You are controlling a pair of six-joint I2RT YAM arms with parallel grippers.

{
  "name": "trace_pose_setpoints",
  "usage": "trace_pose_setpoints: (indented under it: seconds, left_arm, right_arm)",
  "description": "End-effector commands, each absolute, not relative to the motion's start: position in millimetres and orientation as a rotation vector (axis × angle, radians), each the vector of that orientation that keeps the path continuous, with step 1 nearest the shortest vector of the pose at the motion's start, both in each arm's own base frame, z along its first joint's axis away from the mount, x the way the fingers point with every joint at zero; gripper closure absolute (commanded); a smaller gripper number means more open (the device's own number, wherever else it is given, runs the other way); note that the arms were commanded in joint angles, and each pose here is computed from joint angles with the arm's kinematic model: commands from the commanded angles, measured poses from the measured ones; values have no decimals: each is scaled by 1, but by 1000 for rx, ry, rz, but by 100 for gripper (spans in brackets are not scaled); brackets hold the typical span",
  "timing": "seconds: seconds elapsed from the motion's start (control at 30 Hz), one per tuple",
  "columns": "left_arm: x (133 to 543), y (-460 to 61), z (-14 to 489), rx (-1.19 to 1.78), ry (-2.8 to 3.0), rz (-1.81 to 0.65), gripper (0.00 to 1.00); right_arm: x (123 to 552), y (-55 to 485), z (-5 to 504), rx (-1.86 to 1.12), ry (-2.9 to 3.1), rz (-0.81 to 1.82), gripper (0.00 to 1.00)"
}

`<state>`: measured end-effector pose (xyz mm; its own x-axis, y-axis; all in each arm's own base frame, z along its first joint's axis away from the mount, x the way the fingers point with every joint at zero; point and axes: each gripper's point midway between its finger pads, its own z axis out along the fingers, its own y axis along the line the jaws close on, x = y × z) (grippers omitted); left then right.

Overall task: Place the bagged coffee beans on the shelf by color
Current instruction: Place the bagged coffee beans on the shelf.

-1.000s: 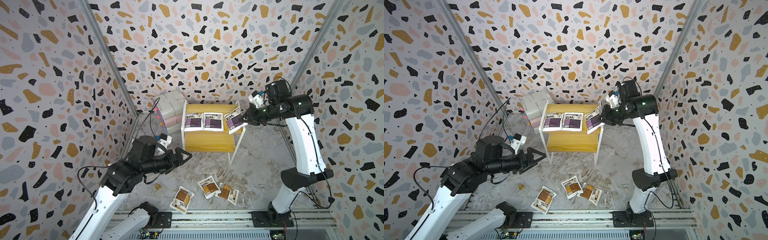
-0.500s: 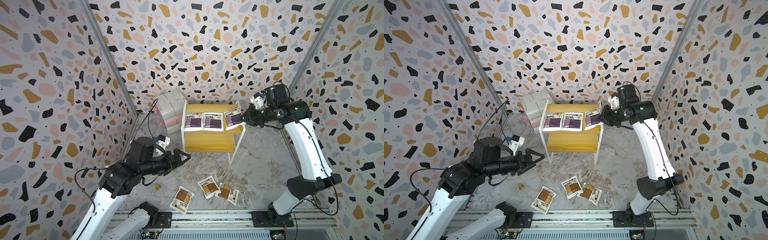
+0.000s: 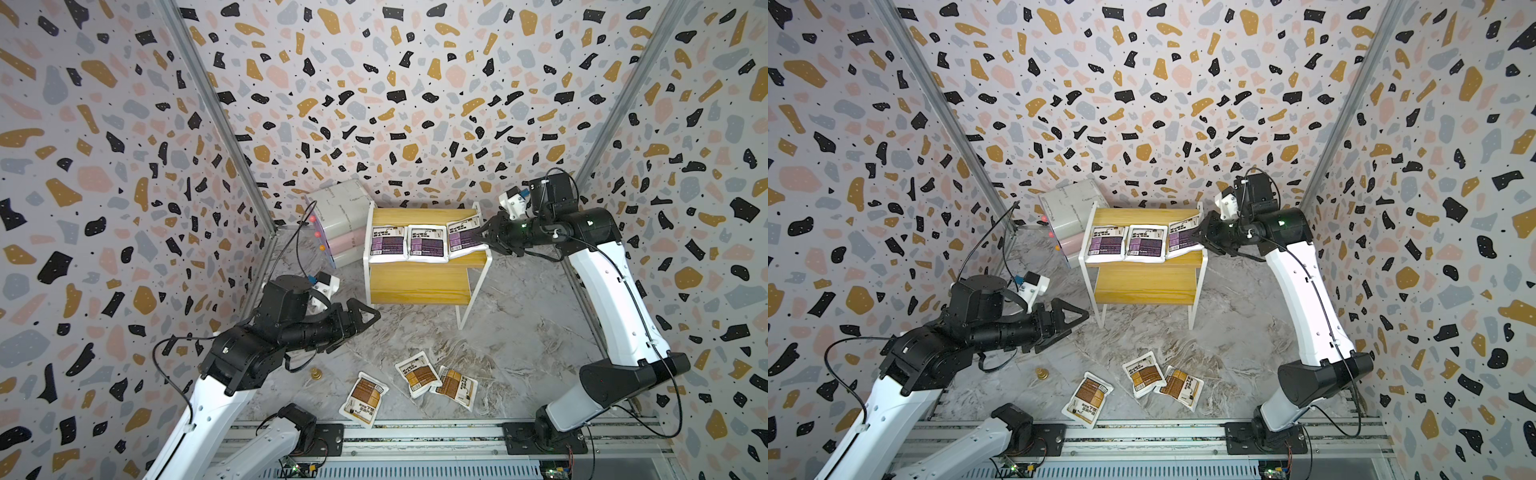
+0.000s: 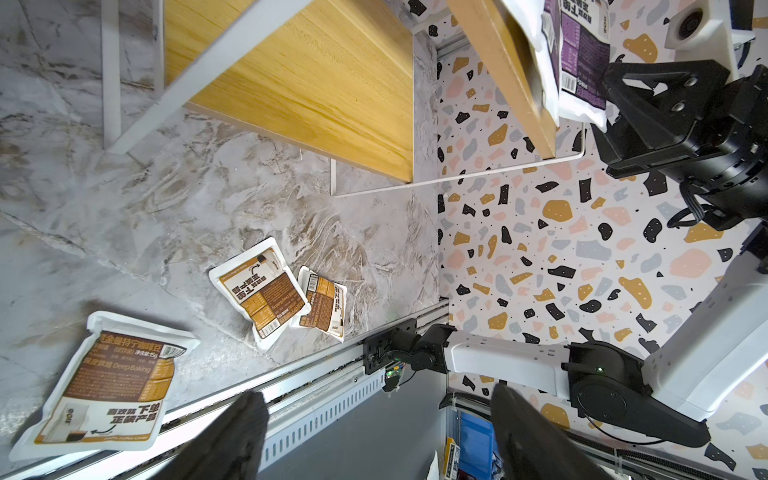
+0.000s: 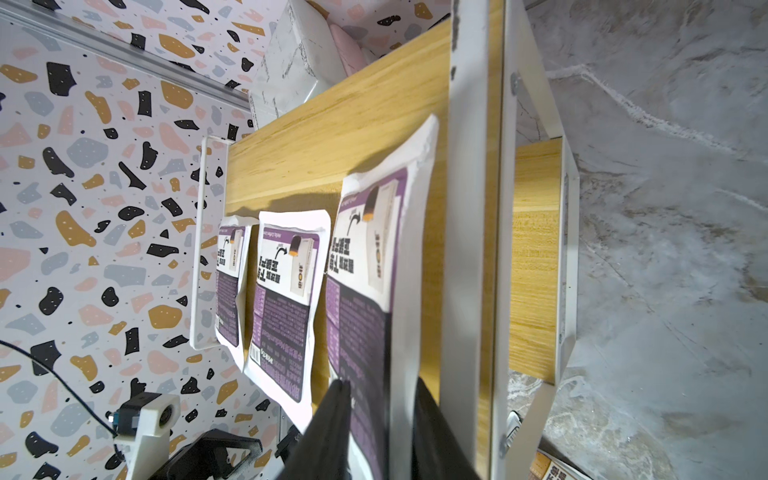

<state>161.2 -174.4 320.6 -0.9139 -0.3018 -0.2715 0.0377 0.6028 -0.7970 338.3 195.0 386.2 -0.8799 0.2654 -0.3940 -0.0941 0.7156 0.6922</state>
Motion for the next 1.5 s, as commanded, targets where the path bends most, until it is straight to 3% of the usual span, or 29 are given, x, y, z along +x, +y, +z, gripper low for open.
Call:
trace_pose_setpoints:
  seconds: [0.0, 0.37, 1.47]
  left_arm:
    - [165, -177, 325, -174, 2416, -1248, 12]
    - [166, -175, 326, -176, 2407, -1244, 12]
    - [166, -174, 318, -189, 2412, -1236, 12]
  right_arm:
    - [327, 188, 397, 128, 2418, 1010, 65]
    - [318, 181, 406, 128, 2407, 982, 47]
    - [326, 199, 410, 57, 2400, 1018, 47]
